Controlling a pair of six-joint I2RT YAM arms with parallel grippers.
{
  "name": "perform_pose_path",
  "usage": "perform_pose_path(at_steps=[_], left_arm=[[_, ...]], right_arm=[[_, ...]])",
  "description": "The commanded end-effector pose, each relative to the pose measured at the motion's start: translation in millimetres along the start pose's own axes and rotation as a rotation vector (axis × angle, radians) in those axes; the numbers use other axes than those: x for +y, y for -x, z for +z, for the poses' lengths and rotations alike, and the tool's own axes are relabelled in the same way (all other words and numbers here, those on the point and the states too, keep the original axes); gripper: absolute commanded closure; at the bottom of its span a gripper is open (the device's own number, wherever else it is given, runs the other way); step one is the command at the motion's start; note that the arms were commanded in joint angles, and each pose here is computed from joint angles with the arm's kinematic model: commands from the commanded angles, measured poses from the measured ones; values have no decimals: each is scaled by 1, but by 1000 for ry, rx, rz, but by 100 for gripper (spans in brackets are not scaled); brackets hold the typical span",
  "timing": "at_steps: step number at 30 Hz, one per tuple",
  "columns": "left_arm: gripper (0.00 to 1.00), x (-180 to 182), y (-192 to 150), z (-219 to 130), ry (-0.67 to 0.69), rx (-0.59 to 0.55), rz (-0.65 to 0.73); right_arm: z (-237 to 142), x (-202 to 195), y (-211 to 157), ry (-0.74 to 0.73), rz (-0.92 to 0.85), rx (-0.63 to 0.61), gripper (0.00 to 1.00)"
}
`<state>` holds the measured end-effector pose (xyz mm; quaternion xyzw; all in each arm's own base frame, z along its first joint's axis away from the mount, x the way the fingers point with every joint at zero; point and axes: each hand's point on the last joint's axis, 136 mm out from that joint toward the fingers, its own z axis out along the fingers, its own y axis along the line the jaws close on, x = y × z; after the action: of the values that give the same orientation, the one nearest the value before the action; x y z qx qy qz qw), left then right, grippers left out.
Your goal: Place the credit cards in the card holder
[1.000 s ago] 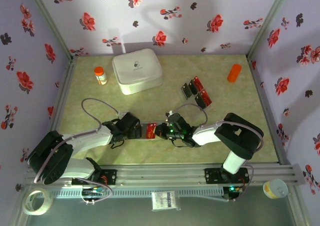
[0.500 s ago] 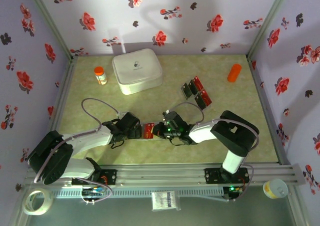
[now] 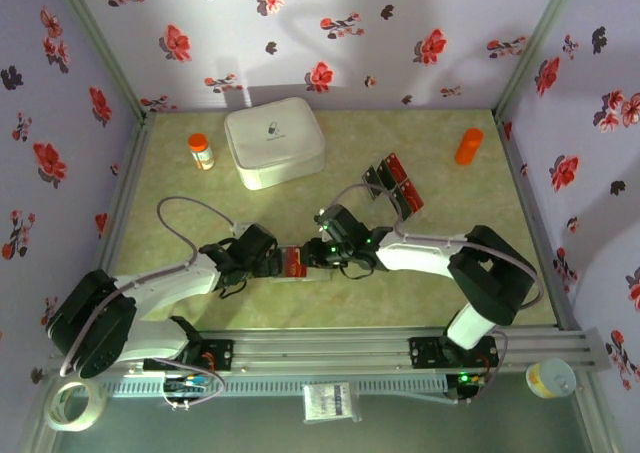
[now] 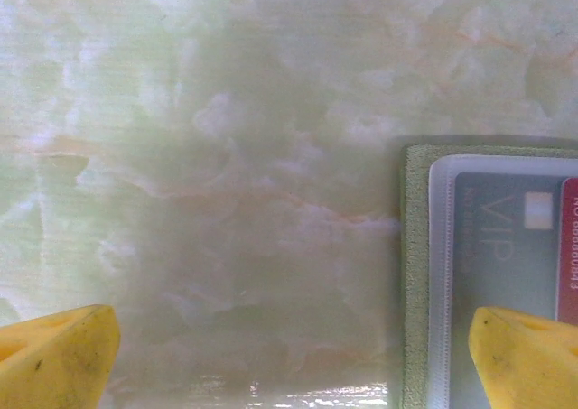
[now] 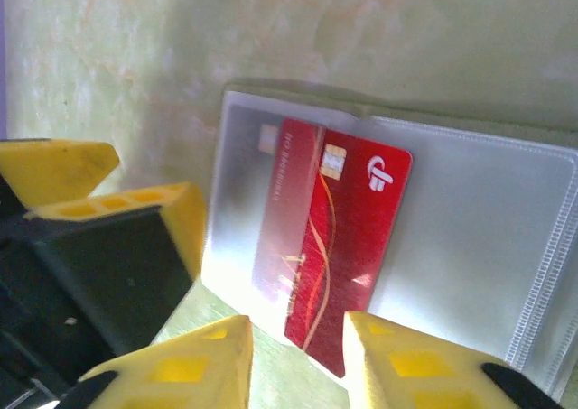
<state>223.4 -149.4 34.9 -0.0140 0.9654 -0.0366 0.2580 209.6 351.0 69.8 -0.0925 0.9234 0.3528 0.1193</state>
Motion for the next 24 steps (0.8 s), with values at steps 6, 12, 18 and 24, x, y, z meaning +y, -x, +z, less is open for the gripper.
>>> perform_pose_path(at_steps=[6, 12, 18, 24], left_arm=[[0, 21, -14, 6, 64, 21, 4], [0, 24, -18, 10, 72, 30, 6], [0, 24, -18, 11, 70, 27, 2], [0, 23, -16, 10, 68, 23, 4]], right_arm=[[5, -13, 6, -120, -72, 40, 91], [20, -19, 6, -139, -66, 63, 93], [35, -23, 1, -154, -69, 103, 96], [50, -14, -5, -148, -82, 135, 97]])
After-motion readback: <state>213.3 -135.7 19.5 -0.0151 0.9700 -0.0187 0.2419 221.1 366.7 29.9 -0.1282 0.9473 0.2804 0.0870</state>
